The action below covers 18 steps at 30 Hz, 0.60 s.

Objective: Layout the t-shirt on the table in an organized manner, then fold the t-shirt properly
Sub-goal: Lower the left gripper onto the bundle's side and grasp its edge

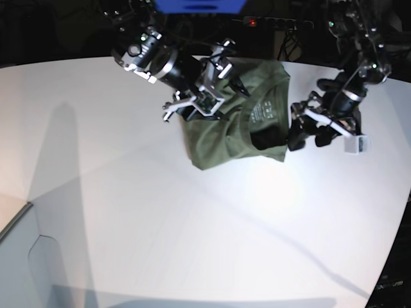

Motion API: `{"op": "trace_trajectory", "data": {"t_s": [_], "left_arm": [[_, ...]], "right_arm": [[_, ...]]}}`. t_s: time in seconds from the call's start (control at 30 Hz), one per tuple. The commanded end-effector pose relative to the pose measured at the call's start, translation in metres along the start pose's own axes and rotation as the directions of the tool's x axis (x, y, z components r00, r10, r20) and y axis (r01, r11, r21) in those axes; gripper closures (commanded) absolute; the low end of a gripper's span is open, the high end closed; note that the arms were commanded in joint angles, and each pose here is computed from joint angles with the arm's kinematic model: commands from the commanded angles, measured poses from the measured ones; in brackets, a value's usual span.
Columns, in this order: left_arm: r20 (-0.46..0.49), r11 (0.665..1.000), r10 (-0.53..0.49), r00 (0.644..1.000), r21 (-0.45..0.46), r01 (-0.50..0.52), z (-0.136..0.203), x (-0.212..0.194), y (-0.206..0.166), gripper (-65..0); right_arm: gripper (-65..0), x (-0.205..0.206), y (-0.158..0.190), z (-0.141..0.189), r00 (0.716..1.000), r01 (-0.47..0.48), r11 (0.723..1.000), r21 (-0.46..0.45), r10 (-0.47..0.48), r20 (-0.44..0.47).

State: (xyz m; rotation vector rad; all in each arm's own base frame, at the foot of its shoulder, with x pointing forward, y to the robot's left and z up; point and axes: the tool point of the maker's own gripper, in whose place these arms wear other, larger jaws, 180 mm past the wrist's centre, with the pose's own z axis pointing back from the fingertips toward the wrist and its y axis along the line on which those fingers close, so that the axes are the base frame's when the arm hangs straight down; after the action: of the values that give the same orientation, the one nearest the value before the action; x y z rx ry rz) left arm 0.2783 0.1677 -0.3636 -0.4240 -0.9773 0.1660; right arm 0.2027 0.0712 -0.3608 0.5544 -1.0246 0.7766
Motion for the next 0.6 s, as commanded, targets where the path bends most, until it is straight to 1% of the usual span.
{"op": "trace_trajectory", "data": {"t_s": [0.0,0.07,0.17,0.3,0.47,0.57], "left_arm": [[0.041,1.0,-0.005,0.999,-0.013,0.006,-0.004,0.012,-0.002,-45.3],[0.023,1.0,-0.002,1.0,0.0,0.002,-0.014,0.009,0.004,-45.3],[0.0,1.0,0.027,1.0,0.013,-0.027,-0.027,0.005,0.017,-45.4],[-0.046,0.994,0.097,0.994,0.05,-0.095,-0.043,-0.008,0.044,-45.4],[-0.063,0.98,0.181,0.981,0.098,-0.175,-0.046,-0.021,0.068,-45.5],[-0.057,0.975,0.198,0.979,0.111,-0.191,-0.044,-0.022,0.074,-45.5]], "right_arm": [[-35.8,0.014,0.001,0.0,0.998,0.006,1.0,0.003,-0.006,0.056],[-35.8,0.013,0.0,0.001,0.999,0.006,1.0,0.002,-0.006,0.053],[-35.8,0.008,-0.012,0.005,0.999,0.016,0.999,-0.032,-0.014,0.041],[-35.8,0.003,-0.023,0.009,0.999,0.025,0.998,-0.065,-0.023,0.03],[-35.9,-0.004,-0.031,0.015,0.999,0.038,0.995,-0.094,-0.036,0.017],[-35.9,-0.004,-0.031,0.015,0.999,0.038,0.995,-0.094,-0.036,0.017]]}}
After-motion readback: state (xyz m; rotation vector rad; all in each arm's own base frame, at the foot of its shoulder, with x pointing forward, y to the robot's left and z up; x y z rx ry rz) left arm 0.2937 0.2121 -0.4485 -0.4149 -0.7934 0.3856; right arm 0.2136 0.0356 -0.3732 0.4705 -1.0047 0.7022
